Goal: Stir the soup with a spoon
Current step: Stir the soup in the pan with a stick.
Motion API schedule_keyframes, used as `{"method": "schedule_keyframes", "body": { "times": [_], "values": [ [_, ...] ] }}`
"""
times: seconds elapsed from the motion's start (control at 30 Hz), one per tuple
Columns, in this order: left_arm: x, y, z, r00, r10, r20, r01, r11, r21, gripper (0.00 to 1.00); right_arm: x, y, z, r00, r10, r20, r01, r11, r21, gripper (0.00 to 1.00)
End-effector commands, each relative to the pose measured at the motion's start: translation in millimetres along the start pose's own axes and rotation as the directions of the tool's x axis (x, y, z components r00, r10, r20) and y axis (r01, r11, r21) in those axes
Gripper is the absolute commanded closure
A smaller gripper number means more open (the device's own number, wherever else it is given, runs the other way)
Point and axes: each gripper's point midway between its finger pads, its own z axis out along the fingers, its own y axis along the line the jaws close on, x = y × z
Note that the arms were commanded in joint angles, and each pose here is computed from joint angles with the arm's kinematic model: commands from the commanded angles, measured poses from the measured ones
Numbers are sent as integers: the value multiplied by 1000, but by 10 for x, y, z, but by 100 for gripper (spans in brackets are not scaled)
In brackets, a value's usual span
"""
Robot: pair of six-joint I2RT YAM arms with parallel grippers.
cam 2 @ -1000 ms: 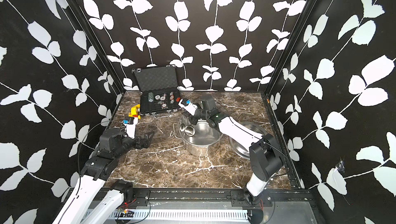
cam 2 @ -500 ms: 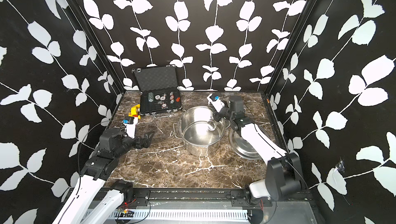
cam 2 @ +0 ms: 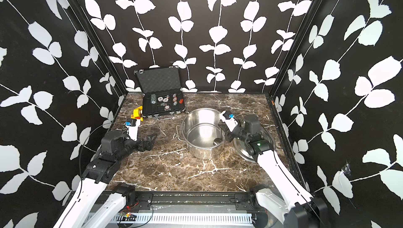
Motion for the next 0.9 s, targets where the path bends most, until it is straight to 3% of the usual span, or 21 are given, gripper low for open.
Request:
{"method": "schedule_keyframes", "body": {
  "times": [0.0, 0.2, 0.43, 0.87],
  "values": [
    [8, -8, 7, 1000, 14, 6, -14, 1000, 5, 1, -89, 269, -80, 1000, 4, 16, -3, 998, -60, 100],
    [-5, -19, 3, 1000, 14, 9, -14, 1000, 10, 1, -241, 658, 105, 998, -63, 7, 63, 986, -156, 100],
    [-4, -27, -14, 1000, 15, 13, -15, 1000, 14, 1, -508, 938, 595, 986, -156, 52, 164, 958, -235, 100],
    [-8, -37, -19, 1000, 12, 19, -12, 1000, 20, 1, -848, 509, 1383, 975, -183, 124, 204, 960, -191, 100]
  ]
}}
